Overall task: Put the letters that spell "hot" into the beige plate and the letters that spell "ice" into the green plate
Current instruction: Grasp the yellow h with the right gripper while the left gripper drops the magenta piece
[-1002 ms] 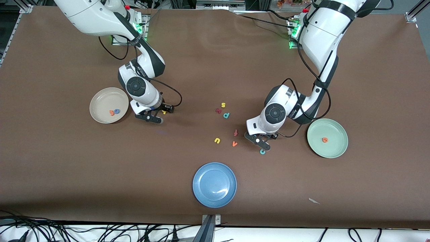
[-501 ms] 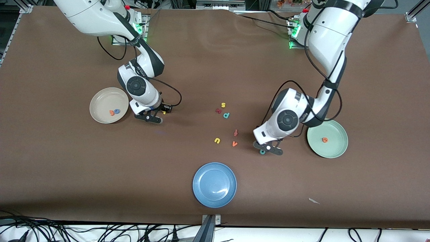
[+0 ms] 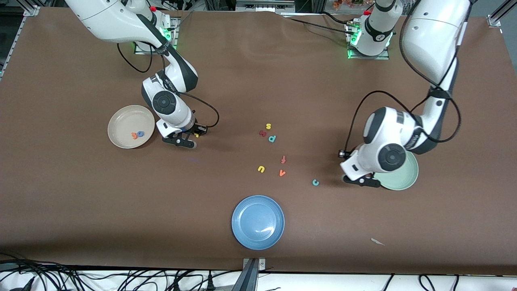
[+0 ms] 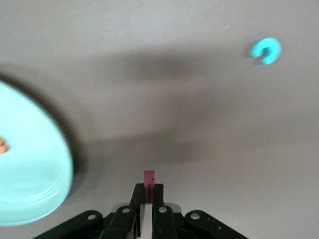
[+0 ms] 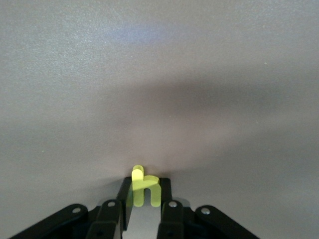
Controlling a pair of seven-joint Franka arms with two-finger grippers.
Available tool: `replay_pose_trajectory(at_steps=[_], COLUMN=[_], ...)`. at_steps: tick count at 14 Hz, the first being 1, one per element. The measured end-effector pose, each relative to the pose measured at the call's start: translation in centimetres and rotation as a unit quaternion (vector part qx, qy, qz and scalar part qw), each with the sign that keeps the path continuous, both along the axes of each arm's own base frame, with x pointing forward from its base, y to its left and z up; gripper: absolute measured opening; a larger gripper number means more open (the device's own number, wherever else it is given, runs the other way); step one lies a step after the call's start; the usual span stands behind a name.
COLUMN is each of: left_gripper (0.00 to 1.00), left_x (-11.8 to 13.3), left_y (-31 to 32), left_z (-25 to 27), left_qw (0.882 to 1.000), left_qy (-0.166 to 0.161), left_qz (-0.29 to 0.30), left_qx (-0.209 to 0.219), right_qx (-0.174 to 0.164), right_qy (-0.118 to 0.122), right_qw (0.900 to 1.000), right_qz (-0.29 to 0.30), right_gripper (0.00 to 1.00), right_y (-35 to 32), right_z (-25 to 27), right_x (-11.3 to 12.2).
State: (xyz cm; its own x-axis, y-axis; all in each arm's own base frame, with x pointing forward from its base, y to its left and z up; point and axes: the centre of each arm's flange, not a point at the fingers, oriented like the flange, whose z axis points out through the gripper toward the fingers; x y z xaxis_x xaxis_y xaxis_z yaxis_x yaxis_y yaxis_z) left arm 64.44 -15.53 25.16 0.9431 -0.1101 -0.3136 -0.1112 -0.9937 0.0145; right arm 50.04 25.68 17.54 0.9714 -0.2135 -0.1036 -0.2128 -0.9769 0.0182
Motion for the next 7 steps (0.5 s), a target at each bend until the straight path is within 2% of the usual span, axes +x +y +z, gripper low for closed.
replay_pose_trajectory(at_steps=[3,7], left_gripper=[0.1,0.1], left_x=[0.7,0.5], left_y=[6.2,12.4], left_z=[-0.1,-1.0], left_qw=[0.999,0.998], left_qy=[0.014,0.035], left_qz=[0.031,0.056], left_qx=[-0.002,-0.008], right_qx=[-0.014,-0.063], right_qy=[0.007,0.039], right_qw=[1.0,0.997], right_qz=[-0.002,0.011], right_gripper=[0.26,0.26], right_y=[-0.6,-2.8], right_z=[1.0,6.4], right_x=[0.5,3.7])
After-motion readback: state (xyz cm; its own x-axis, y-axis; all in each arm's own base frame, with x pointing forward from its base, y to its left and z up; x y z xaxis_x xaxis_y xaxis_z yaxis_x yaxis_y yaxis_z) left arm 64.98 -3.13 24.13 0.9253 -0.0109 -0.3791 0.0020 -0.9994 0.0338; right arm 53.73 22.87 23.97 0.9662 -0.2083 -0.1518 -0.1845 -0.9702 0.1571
